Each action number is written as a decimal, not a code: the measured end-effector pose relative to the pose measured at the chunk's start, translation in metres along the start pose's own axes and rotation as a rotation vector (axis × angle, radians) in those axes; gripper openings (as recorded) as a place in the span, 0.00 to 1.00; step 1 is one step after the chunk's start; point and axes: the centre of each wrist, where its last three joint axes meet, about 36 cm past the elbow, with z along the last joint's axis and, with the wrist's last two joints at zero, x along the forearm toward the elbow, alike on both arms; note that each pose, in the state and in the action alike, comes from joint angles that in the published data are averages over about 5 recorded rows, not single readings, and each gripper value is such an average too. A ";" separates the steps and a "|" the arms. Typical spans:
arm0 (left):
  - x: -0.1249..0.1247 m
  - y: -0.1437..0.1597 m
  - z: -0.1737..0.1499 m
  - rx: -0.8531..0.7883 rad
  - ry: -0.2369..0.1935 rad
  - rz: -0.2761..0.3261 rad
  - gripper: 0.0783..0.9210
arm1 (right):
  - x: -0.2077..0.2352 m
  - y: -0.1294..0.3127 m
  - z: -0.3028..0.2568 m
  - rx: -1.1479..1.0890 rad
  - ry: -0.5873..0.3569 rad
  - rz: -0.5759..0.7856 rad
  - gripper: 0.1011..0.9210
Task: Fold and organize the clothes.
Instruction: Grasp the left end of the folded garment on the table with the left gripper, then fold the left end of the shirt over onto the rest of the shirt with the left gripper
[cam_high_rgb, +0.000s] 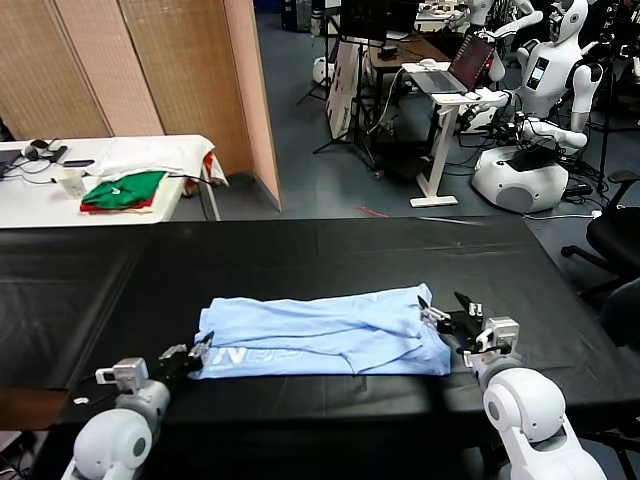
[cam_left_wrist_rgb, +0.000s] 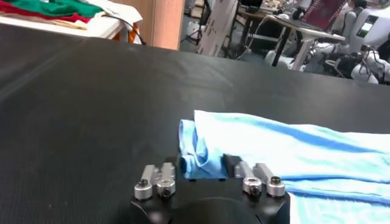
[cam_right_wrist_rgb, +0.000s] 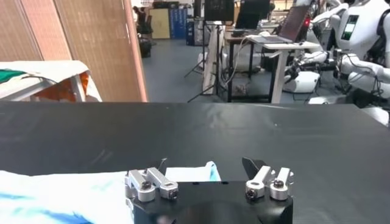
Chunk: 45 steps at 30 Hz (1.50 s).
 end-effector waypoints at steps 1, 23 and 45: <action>0.000 0.000 0.000 0.004 0.002 0.002 0.15 | 0.000 0.000 0.000 0.000 -0.001 -0.001 0.98; 0.033 0.033 -0.028 -0.661 -0.100 -0.275 0.14 | 0.002 0.002 0.003 -0.030 -0.012 0.024 0.98; 0.036 -0.091 -0.050 -0.046 -0.098 0.189 0.14 | 0.039 -0.005 0.023 -0.013 -0.050 0.092 0.98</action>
